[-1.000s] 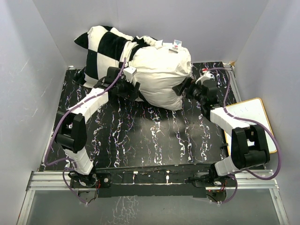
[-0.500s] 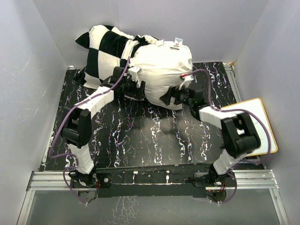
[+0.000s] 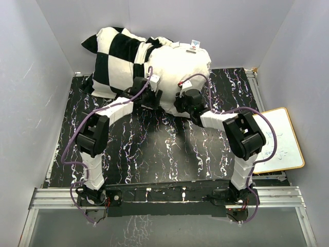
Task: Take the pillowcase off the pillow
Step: Remove the pillow from the pillowcase.
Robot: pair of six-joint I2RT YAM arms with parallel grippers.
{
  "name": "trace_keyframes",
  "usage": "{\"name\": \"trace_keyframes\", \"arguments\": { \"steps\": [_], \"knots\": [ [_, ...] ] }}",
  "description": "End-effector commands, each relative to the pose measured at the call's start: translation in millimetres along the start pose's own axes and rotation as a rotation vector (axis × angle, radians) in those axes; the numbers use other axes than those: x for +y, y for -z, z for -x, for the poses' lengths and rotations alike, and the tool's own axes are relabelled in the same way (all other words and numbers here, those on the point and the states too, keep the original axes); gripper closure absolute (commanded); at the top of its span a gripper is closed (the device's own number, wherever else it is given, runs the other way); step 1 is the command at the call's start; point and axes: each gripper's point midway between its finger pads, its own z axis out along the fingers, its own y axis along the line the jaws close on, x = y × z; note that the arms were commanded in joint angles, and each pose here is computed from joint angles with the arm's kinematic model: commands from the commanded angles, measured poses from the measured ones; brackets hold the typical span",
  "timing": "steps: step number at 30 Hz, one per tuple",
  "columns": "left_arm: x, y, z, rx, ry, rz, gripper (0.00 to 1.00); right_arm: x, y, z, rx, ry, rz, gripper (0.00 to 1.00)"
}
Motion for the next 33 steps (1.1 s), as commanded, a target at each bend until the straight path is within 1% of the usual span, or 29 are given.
{"name": "trace_keyframes", "arguments": {
  "steps": [1, 3, 4, 5, 6, 8, 10, 15, 19, 23, 25, 29, 33],
  "knots": [
    [7.3, -3.5, 4.5, -0.042, -0.125, 0.105, 0.39, 15.6, 6.3, 53.0, -0.135, 0.027, 0.015, 0.92],
    [19.2, 3.7, 7.1, -0.050, -0.174, 0.163, 0.53, 22.7, 20.0, 74.2, -0.186, 0.032, 0.047, 0.92],
    [24.6, 8.2, 8.9, -0.056, -0.193, 0.184, 0.62, 23.9, 26.4, 84.2, -0.207, 0.031, 0.049, 0.92],
    [31.2, 13.1, 10.4, -0.062, -0.205, 0.205, 0.70, 24.5, 33.3, 94.0, -0.227, 0.025, 0.046, 0.92],
    [37.0, 17.6, 11.3, -0.066, -0.213, 0.221, 0.73, 22.2, 41.5, 105.7, -0.253, 0.017, 0.034, 0.92],
    [48.7, 26.6, 11.1, -0.067, -0.217, 0.245, 0.74, 17.6, 54.0, 118.1, -0.284, -0.008, 0.017, 0.92],
    [61.6, 36.4, 11.1, -0.066, -0.220, 0.268, 0.79, 7.9, 66.5, 128.2, -0.316, -0.040, -0.015, 0.92],
    [97.0, 62.1, 6.7, -0.054, -0.257, 0.345, 1.00, -19.0, 98.4, 151.7, -0.405, -0.109, -0.091, 0.92],
    [120.7, 89.7, 2.6, -0.049, -0.307, 0.398, 1.00, -44.6, 122.1, 173.7, -0.468, -0.162, -0.135, 0.92],
    [135.5, 118.5, -8.1, -0.027, -0.406, 0.428, 1.00, -73.4, 148.7, 198.1, -0.526, -0.197, -0.198, 0.92],
    [143.0, 132.7, -15.2, -0.012, -0.458, 0.437, 1.00, -91.1, 159.6, 205.7, -0.534, -0.214, -0.238, 0.92],
    [163.0, 159.0, -30.4, 0.027, -0.536, 0.471, 1.00, -117.1, 174.7, 212.1, -0.542, -0.253, -0.297, 0.92],
    [193.0, 185.0, -31.3, 0.047, -0.556, 0.522, 1.00, -145.4, 182.6, 205.9, -0.521, -0.298, -0.366, 0.91]
  ]
}}
